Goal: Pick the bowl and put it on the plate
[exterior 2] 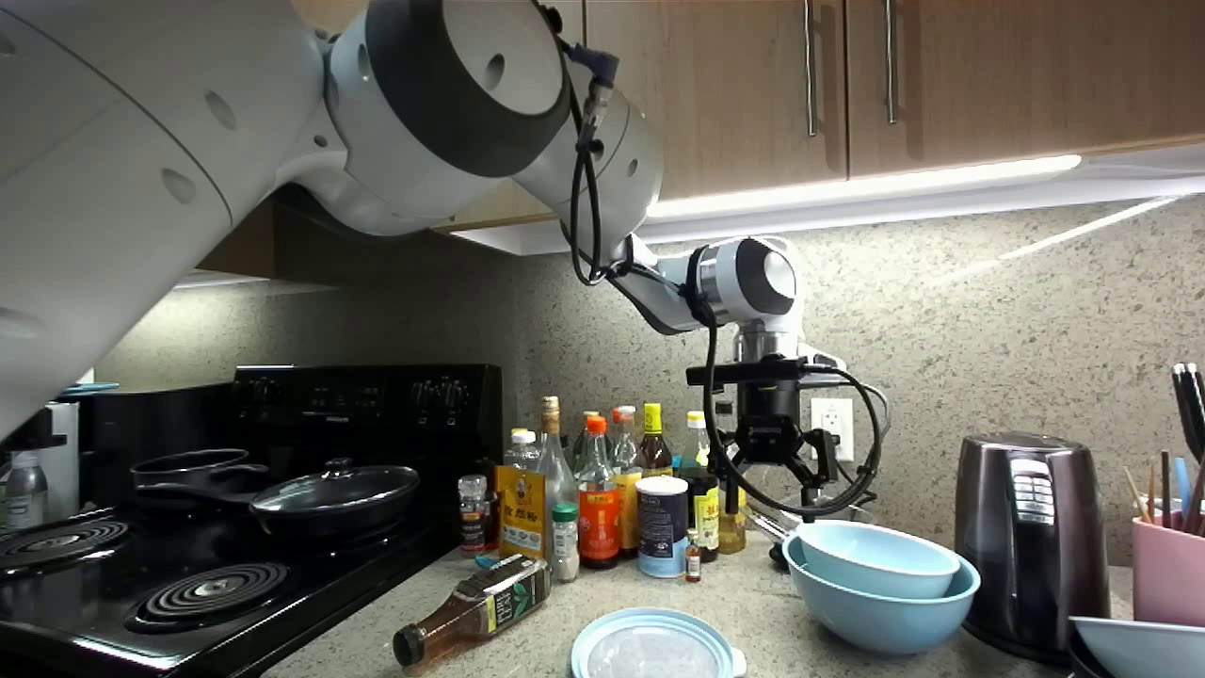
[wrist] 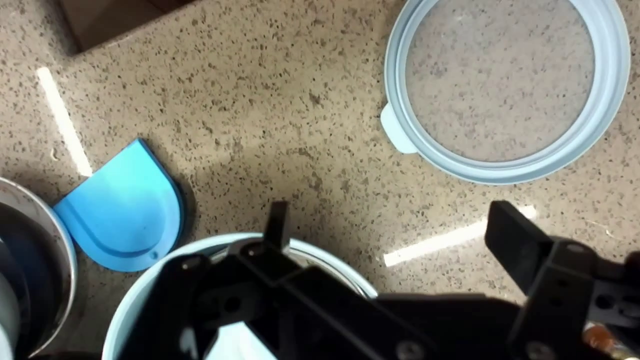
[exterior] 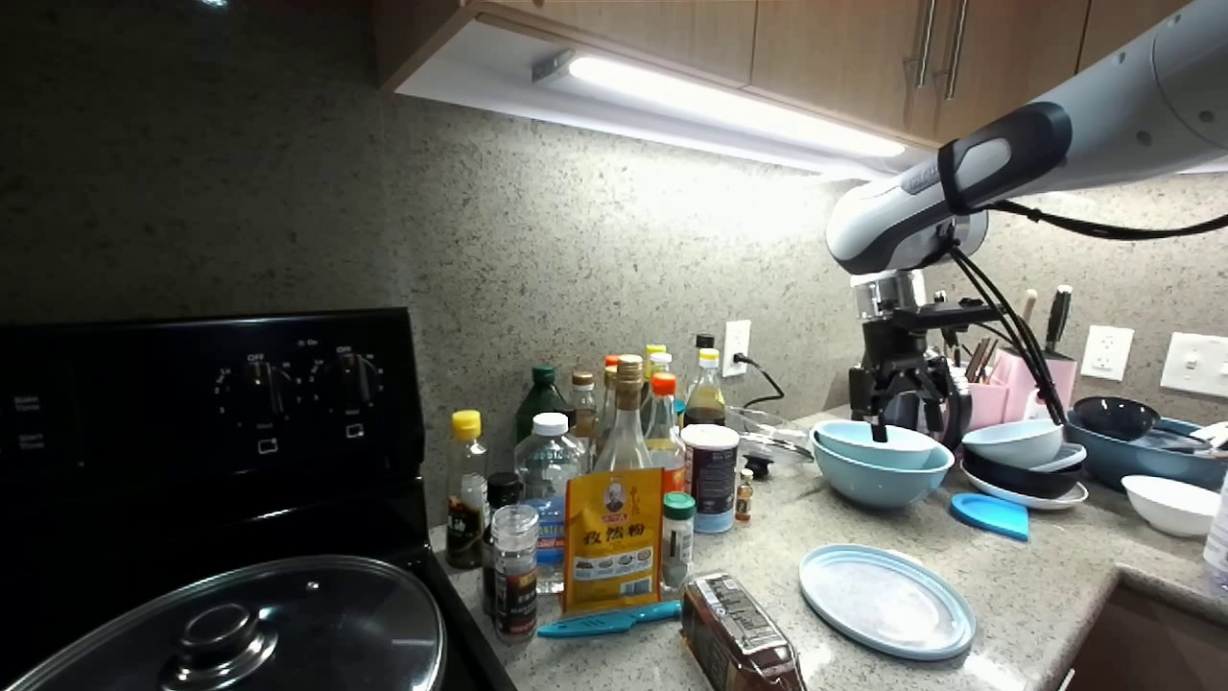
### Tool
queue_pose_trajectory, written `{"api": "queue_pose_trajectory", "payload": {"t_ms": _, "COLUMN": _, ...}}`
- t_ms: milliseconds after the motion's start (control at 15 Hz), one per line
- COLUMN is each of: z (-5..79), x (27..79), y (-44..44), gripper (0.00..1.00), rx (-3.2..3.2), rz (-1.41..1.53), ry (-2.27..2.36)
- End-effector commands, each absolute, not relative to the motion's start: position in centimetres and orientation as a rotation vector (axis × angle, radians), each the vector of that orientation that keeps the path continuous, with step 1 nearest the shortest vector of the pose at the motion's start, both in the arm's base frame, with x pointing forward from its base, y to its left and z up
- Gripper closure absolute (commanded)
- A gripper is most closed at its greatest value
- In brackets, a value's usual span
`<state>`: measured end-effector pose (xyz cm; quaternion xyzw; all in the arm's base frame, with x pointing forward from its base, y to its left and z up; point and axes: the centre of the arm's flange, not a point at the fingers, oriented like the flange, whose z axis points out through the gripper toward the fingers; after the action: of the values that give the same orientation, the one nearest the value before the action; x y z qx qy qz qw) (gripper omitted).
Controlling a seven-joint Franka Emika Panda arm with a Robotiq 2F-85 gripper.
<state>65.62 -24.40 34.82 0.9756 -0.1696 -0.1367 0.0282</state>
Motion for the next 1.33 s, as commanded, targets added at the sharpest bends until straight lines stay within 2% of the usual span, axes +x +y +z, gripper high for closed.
{"api": "queue_pose_trajectory", "payload": {"t_ms": 0, "z": 33.9, "x": 66.2, "y": -25.6, "gripper": 0.00, "rx": 3.025, "rz": -0.518, "ry": -0.569}}
{"api": "queue_pose_trajectory", "payload": {"t_ms": 467, "z": 32.5, "x": 65.2, "y": -26.3, "gripper": 0.00, "rx": 2.995, "rz": -0.549, "ry": -0.566}}
{"api": "queue_pose_trajectory", "payload": {"t_ms": 933, "z": 32.8, "x": 68.7, "y": -26.9, "gripper": 0.00, "rx": 2.778, "rz": -0.105, "ry": -0.888}}
{"api": "queue_pose_trajectory", "payload": {"t_ms": 1267, "z": 32.5, "x": 69.2, "y": -27.3, "gripper": 0.00, "rx": 2.796, "rz": -0.077, "ry": -0.917}}
